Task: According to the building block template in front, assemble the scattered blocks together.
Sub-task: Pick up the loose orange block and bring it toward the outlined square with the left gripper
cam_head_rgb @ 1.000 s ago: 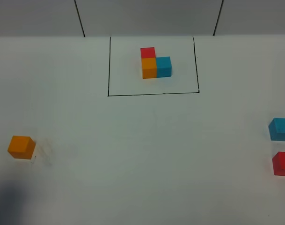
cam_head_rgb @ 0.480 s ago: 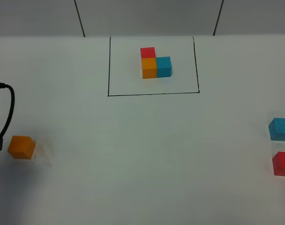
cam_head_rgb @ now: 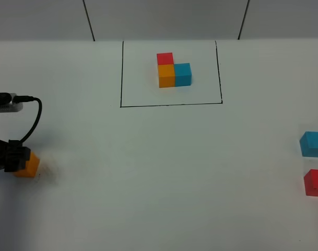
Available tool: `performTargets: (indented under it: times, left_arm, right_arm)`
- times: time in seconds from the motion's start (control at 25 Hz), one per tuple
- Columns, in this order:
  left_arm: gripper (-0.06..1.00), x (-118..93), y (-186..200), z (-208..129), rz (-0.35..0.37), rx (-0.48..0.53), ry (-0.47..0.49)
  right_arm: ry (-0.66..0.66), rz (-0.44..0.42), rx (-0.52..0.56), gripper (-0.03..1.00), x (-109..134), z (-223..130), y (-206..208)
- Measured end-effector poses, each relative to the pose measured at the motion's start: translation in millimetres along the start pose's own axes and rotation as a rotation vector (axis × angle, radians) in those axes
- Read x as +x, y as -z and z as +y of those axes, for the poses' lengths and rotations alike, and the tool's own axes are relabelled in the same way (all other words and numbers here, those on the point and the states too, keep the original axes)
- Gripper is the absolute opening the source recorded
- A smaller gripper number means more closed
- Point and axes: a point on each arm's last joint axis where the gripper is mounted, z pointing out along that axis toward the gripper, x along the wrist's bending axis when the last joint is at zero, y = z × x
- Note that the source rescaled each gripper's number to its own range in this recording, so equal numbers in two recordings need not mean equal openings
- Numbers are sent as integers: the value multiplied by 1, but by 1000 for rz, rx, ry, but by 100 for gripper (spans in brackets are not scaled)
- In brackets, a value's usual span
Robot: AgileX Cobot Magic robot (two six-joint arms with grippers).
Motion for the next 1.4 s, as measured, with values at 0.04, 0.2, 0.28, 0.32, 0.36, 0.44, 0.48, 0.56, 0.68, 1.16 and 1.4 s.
performTargets:
  times: [0.04, 0.2, 0.28, 0.32, 0.36, 0.44, 0.48, 0.56, 0.68, 1.16, 1.4]
  left_arm:
    - [85, 0, -5, 1, -1, 4, 0]
    - [85, -1, -24, 6, -4, 2, -9]
    - [85, -1, -31, 7, -7, 4, -7]
    - [85, -1, -35, 7, -7, 10, -13]
    - [85, -1, -38, 7, -8, 15, -12]
    - [85, -1, -44, 8, -9, 20, -13]
    - [85, -2, -47, 8, -9, 24, -13]
    - [85, -2, -50, 8, -10, 25, -15]
    - [85, -2, -54, 8, -10, 25, -17]
    - [53, -2, -70, 9, -12, 24, -64]
    - [53, -2, -70, 10, -12, 20, -70]
  right_arm:
    - [0, 0, 0, 1, 0, 0, 0]
    - [0, 0, 0, 1, 0, 0, 0]
    - [0, 0, 0, 1, 0, 0, 0]
    - [0, 0, 0, 1, 0, 0, 0]
    - [0, 0, 0, 1, 0, 0, 0]
    - [0, 0, 0, 1, 0, 0, 0]
    - [0, 0, 0, 1, 0, 0, 0]
    - [0, 0, 0, 1, 0, 0, 0]
    - [0, 0, 0, 1, 0, 0, 0]
    - [0, 0, 0, 1, 0, 0, 0]
    - [0, 0, 0, 1, 0, 0, 0]
